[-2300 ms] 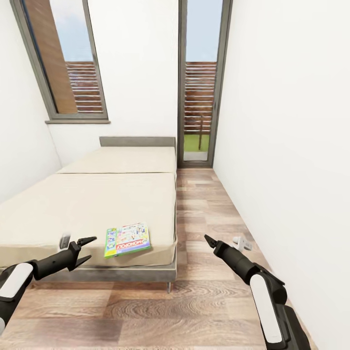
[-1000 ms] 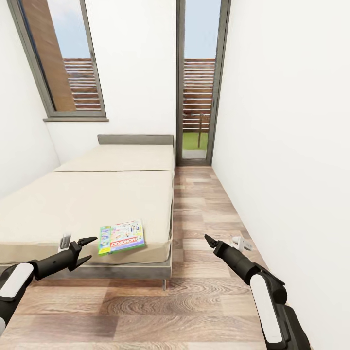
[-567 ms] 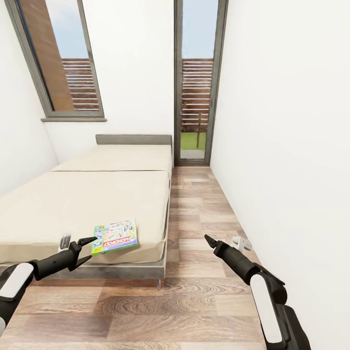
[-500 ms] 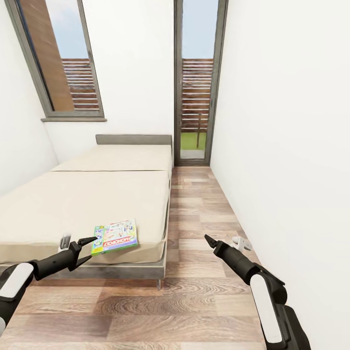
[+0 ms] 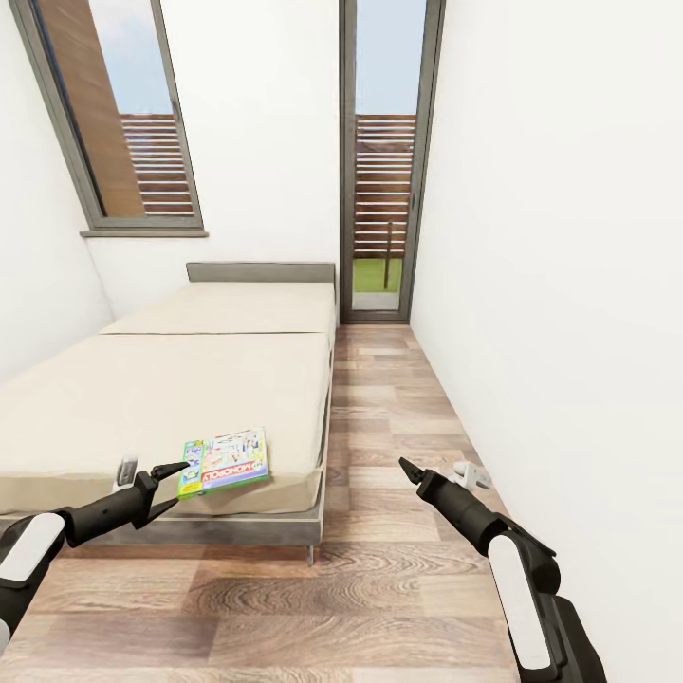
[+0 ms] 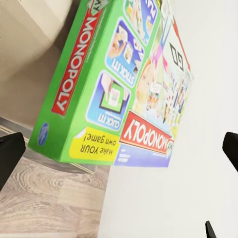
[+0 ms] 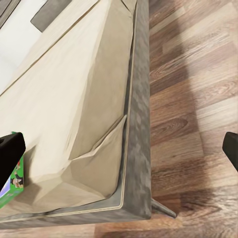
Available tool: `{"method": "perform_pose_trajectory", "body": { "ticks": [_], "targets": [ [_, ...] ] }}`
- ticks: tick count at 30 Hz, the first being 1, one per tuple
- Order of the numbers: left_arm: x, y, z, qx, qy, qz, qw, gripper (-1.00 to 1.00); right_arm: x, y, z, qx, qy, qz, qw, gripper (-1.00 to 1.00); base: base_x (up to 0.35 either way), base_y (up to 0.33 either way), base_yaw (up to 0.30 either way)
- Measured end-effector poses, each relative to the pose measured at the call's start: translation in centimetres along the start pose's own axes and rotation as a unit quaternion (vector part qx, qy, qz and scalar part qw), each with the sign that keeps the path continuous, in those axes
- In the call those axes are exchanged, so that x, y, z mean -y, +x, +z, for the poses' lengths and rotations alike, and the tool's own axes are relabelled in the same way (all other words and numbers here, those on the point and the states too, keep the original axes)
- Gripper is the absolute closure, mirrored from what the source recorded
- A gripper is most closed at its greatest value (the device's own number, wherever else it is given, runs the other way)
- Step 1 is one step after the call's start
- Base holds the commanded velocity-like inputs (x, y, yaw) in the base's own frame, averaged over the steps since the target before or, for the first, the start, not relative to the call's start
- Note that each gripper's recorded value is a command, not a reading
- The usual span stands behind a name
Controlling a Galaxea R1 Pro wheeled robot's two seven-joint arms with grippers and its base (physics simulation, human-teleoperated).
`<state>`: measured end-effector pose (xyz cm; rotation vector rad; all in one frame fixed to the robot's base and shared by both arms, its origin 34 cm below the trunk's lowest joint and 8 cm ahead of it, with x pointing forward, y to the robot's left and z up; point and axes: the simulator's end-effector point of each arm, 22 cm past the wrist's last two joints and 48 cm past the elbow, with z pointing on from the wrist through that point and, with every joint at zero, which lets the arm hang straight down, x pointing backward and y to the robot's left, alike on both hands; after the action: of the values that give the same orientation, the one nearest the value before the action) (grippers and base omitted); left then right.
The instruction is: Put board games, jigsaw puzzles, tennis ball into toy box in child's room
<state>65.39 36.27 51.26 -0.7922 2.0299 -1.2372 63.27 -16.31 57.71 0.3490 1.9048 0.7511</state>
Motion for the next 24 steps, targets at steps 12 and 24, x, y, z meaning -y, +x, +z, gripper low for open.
{"method": "perform_pose_trajectory", "body": {
  "ticks": [12, 24],
  "targets": [
    [-1.3, 0.2, 0.5, -0.004, -0.009, -0.006, 0.9999, -1.00, 0.9, 0.9, 0.6, -0.009, 0.007, 0.004, 0.9999, -1.00, 0.000, 0.000, 0.000],
    [-2.5, 0.4, 0.9, -0.008, -0.017, -0.012, 0.9998, -1.00, 1.7, 1.7, 1.0, -0.017, 0.012, 0.008, 0.9997, -1.00, 0.000, 0.000, 0.000]
  ]
}}
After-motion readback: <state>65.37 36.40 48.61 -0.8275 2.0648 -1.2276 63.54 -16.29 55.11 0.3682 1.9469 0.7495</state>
